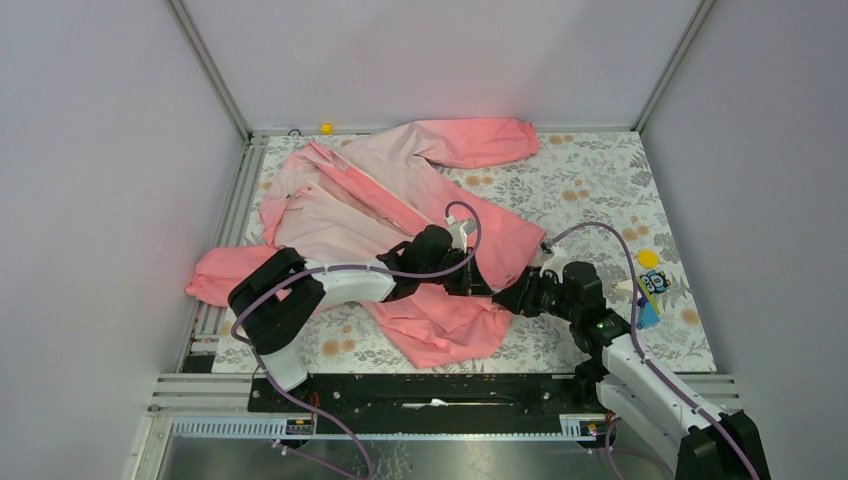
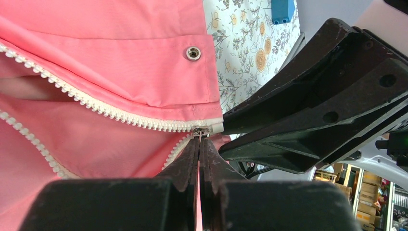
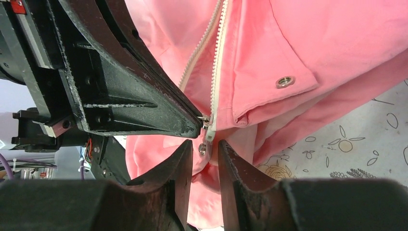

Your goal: Zip up the jacket

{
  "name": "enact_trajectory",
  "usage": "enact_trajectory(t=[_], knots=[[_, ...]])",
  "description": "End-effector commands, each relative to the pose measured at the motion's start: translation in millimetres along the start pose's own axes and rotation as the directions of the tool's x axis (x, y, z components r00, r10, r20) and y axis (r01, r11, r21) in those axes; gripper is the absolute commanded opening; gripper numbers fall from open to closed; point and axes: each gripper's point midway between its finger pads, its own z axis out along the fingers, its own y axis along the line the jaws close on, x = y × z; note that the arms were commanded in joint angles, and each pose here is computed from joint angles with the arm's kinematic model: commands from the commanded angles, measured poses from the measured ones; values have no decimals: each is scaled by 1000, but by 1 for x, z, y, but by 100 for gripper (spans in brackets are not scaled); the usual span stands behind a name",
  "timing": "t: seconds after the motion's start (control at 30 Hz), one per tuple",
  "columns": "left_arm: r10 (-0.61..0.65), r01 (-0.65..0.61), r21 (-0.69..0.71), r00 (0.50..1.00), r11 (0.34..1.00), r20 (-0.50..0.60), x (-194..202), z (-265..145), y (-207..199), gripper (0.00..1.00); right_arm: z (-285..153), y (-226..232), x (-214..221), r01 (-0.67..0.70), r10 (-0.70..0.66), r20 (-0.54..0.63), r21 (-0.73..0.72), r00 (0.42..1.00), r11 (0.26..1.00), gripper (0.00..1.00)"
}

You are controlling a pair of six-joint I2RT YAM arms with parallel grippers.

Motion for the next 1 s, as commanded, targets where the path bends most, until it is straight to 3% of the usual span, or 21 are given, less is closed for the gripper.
enact_trajectory(t=[0.0, 0.13, 0.33, 0.5, 0.6, 0.7, 0.97], knots=[[28, -29, 59, 999, 998, 17, -7, 0, -20, 0, 2, 18, -21, 41, -37, 59, -68, 998, 997, 32], [28, -28, 62, 1000, 998, 15, -7, 1, -22, 0, 5, 17, -20, 35, -32, 51, -66, 998, 997, 26], [18, -19, 39, 1000, 999, 14, -7, 4, -17, 0, 3, 17, -21, 18, -14, 68, -68, 998, 997, 0], [1, -1, 0, 999, 1000, 32, -6, 4, -5, 0, -4, 1, -34, -79, 71, 178, 38, 982, 996, 0], [-7, 14, -109, 998, 994, 62, -1, -1, 22, 0, -18, 8, -55, -175, 170, 333, -14, 927, 984, 0], [10, 10, -236, 996, 972, 85, 2, -13, 51, 0, -30, 7, -68, -204, 190, 418, -11, 888, 979, 0], [94, -48, -312, 986, 949, 136, -24, -39, 60, 0, -25, -1, -46, -246, 248, 384, -56, 889, 968, 0]])
